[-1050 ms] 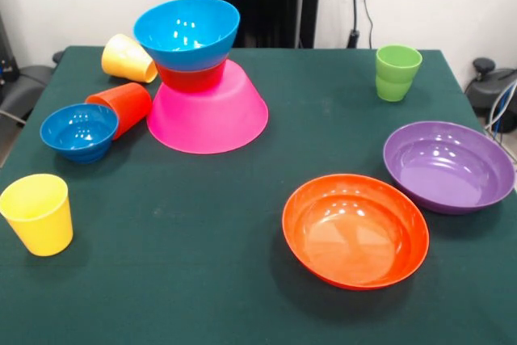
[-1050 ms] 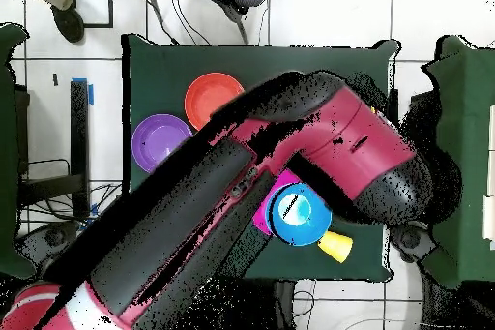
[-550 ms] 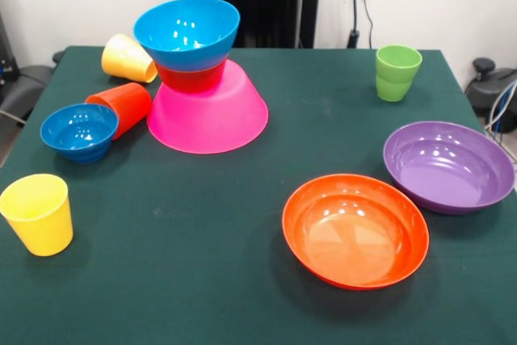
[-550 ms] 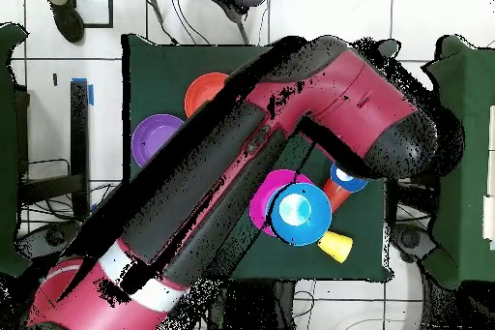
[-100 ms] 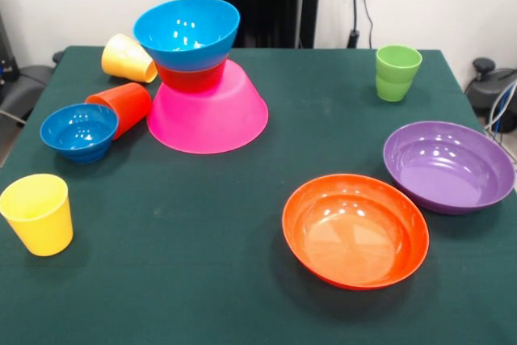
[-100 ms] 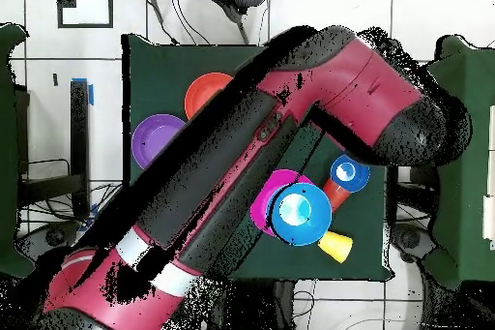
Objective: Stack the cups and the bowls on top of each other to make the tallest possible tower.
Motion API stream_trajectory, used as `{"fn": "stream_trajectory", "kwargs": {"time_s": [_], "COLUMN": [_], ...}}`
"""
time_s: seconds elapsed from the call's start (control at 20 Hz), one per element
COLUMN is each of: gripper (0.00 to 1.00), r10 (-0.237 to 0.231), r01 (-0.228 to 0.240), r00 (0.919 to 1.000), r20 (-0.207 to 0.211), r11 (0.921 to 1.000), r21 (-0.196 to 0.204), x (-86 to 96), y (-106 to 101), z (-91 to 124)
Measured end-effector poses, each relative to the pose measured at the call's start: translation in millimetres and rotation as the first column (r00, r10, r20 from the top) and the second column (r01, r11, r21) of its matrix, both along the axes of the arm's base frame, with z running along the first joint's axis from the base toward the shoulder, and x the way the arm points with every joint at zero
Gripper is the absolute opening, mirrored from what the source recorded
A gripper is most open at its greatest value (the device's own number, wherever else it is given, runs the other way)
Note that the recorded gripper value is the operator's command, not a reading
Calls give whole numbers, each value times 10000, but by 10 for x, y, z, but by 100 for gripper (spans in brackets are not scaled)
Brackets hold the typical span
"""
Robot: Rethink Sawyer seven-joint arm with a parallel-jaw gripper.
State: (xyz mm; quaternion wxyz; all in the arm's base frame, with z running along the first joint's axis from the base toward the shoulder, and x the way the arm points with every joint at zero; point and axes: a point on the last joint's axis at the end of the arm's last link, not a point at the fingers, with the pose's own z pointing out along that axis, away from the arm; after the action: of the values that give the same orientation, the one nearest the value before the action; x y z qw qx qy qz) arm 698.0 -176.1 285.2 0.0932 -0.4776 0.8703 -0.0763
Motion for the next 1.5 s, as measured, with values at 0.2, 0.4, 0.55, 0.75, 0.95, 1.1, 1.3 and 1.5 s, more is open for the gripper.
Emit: {"fn": "stream_trajectory", "kwargs": {"time_s": [0.2, 0.4, 0.55, 0.75, 0.95, 1.1, 1.3, 1.5], "gripper": [100, 100, 100, 100, 100, 100, 100, 100], "r10": [36, 10, -13, 27, 53, 68, 51, -101], "r01": [-36, -11, 7, -56, -119, -190, -237, -155], "r00": [10000, 10000, 9998, 9990, 9974, 9942, 9901, 9850], "r20": [-23, 68, 190, 441, 720, 1071, 1400, 1721], "r11": [10000, 9999, 9995, 9978, 9957, 9934, 9910, 9891], "r21": [41, 168, 321, 658, 921, 1134, 1319, 1467], "x": [19, 32, 49, 104, 160, 227, 308, 387], "y": [21, 49, 90, 247, 394, 555, 783, 1024], "z": [-39, -67, -90, -153, -199, -246, -341, -445]}}
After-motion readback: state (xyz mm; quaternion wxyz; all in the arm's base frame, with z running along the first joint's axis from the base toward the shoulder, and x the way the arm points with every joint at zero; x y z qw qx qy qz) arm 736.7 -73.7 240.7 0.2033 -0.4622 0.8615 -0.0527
